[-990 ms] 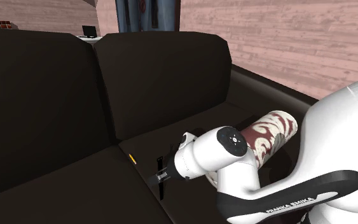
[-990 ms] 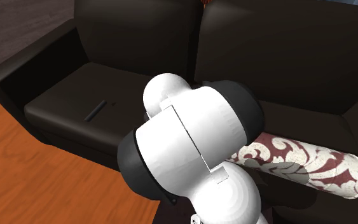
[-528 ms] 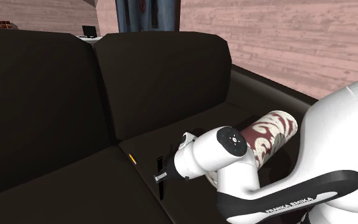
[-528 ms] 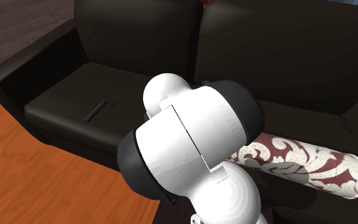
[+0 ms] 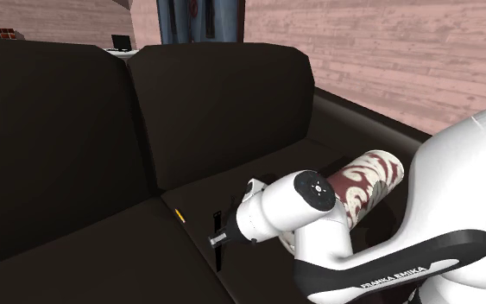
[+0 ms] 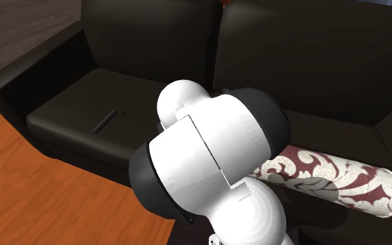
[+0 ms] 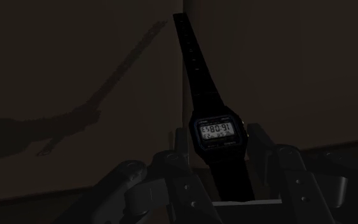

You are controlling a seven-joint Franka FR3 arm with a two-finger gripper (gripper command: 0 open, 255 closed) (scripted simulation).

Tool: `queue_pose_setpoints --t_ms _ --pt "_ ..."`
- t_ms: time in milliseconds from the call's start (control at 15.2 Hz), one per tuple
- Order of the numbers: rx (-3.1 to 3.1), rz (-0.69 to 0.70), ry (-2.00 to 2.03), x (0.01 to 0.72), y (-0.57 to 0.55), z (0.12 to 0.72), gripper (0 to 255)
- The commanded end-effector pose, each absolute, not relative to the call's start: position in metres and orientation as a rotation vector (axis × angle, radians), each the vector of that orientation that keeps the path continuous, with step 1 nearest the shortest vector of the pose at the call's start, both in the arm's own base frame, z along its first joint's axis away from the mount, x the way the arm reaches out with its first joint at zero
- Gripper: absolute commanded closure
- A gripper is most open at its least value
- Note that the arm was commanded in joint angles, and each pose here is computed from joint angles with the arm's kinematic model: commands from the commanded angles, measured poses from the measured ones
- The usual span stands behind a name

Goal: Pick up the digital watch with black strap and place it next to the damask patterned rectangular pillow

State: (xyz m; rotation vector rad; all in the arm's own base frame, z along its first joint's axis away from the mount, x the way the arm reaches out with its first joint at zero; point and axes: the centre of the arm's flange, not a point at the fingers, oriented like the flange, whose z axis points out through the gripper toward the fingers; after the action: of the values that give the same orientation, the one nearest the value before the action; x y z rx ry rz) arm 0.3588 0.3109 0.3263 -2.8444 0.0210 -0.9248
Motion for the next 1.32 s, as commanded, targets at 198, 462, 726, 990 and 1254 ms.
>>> queue_pose_setpoints --t_ms 198,462,726,990,1254 --pt "-2.844 -0.925 0.021 0.358 0.311 0.35 255" --pt "-2.844 -0.925 0.021 0.358 0.311 0.372 255" --pt "-2.844 -0.925 0.021 0.358 0.311 0.393 255" --pt "-2.844 -0.925 0.021 0.358 0.311 0.414 255" --pt "-2.844 -0.925 0.021 0.358 0.311 0.435 255"
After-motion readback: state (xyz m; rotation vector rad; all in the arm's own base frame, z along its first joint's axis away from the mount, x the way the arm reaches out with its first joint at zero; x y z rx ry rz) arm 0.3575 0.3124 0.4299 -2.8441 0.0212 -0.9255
